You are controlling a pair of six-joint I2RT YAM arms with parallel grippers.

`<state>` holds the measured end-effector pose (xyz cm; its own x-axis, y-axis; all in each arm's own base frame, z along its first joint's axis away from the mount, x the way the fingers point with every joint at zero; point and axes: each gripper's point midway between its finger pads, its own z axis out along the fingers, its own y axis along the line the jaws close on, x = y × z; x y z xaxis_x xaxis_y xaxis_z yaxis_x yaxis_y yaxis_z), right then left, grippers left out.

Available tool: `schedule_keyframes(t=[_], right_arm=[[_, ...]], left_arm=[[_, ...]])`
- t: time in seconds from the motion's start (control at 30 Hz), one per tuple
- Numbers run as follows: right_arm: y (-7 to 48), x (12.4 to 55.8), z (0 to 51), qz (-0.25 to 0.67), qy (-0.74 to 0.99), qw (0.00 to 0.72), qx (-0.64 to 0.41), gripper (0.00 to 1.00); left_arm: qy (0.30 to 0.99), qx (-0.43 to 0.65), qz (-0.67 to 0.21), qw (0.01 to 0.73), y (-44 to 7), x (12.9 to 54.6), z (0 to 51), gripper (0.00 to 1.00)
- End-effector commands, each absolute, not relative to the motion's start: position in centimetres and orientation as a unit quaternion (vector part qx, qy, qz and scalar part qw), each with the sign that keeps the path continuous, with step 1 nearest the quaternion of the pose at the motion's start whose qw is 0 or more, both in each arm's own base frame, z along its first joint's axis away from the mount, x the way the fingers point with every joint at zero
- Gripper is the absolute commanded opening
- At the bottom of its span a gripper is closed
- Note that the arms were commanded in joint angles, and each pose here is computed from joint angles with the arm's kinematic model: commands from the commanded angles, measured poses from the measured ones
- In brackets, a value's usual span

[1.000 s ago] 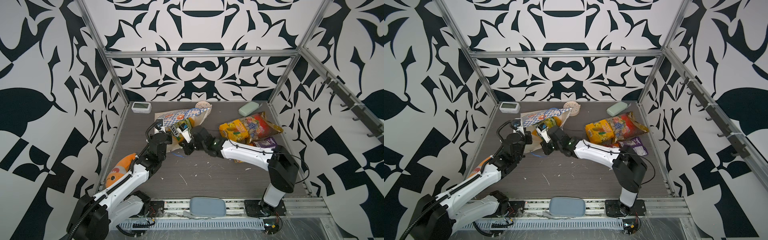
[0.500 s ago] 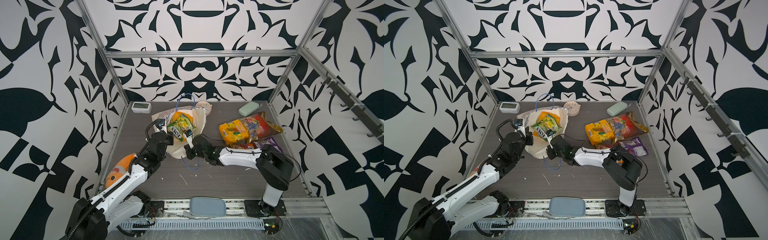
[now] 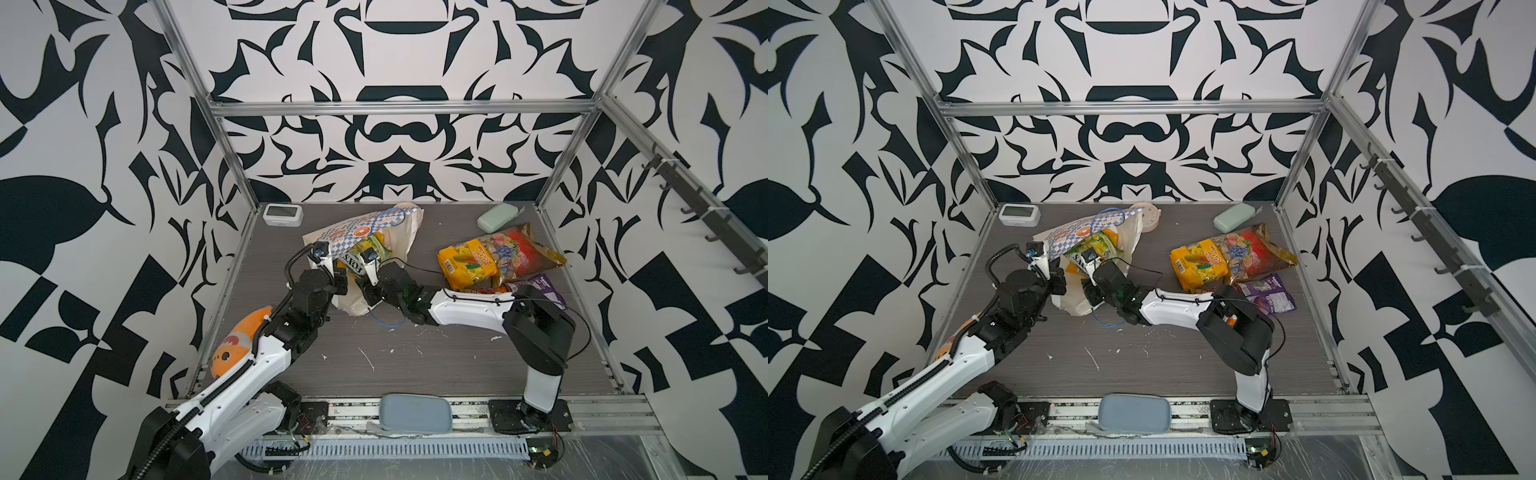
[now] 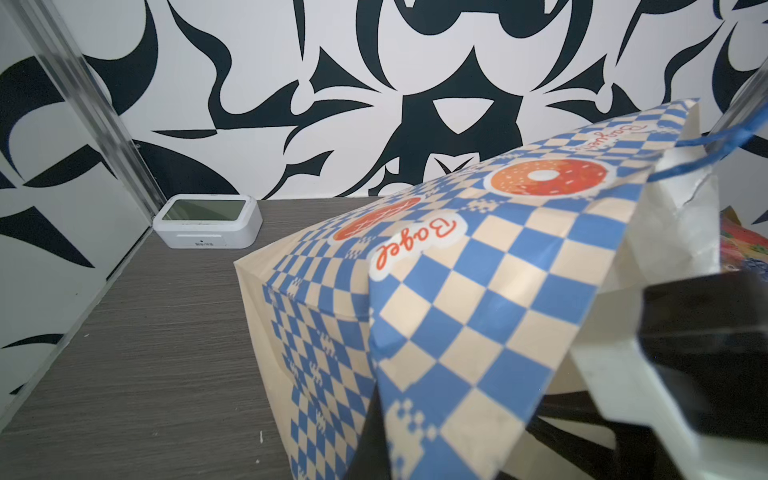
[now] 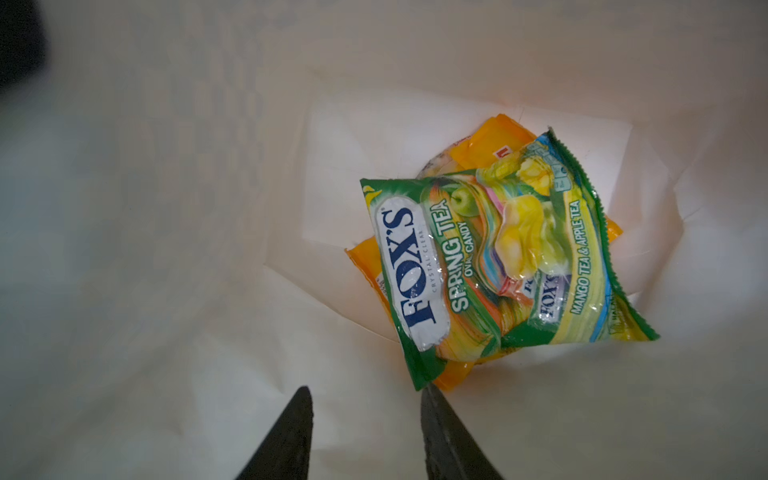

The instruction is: Take the snacks out of the paper bag

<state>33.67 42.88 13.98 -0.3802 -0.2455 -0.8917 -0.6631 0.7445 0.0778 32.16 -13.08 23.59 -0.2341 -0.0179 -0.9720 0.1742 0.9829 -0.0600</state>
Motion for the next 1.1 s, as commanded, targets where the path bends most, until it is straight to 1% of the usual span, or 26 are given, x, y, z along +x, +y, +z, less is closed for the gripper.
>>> schedule_keyframes(t=[0.0, 0.13, 0.3, 0.5, 0.6, 0.77, 0.93, 1.0, 1.03, 1.07], right_arm=[[43.7, 35.3, 15.3, 0.193, 0.783, 0.521, -0.280, 0.50], [44.6, 36.0, 13.6, 0.178, 0.784, 0.522, -0.284, 0.56], [44.8, 37.5, 13.2, 0.120, 0.779, 0.549, -0.277, 0.64], [45.1, 39.2, 12.9, 0.060, 0.768, 0.571, -0.283, 0.66], [45.4, 40.4, 11.5, 0.015, 0.772, 0.565, -0.290, 0.67], [45.9, 42.0, 10.8, -0.033, 0.767, 0.571, -0.290, 0.72], [46.3, 43.7, 10.9, -0.084, 0.760, 0.575, -0.292, 0.71], [46.3, 44.4, 10.7, -0.111, 0.758, 0.573, -0.290, 0.66], [46.4, 44.6, 10.7, -0.121, 0.758, 0.572, -0.290, 0.62], [46.4, 44.8, 10.8, -0.126, 0.758, 0.573, -0.287, 0.55]], left_arm=[[0.774, 0.047, -0.095, 0.624, -13.4, 32.1, 24.1, 0.00], [0.773, 0.048, -0.096, 0.625, -13.6, 32.3, 24.2, 0.00], [0.773, 0.052, -0.098, 0.625, -13.8, 32.4, 24.3, 0.00], [0.772, 0.056, -0.100, 0.626, -14.0, 32.4, 24.5, 0.00], [0.772, 0.056, -0.103, 0.625, -14.1, 32.4, 24.5, 0.00], [0.771, 0.056, -0.104, 0.625, -14.1, 32.4, 24.4, 0.00], [0.770, 0.057, -0.105, 0.627, -14.1, 32.3, 24.5, 0.00], [0.769, 0.057, -0.105, 0.628, -14.1, 32.3, 24.5, 0.00], [0.769, 0.057, -0.104, 0.628, -14.0, 32.2, 24.5, 0.00], [0.769, 0.056, -0.102, 0.629, -13.9, 32.2, 24.6, 0.00]])
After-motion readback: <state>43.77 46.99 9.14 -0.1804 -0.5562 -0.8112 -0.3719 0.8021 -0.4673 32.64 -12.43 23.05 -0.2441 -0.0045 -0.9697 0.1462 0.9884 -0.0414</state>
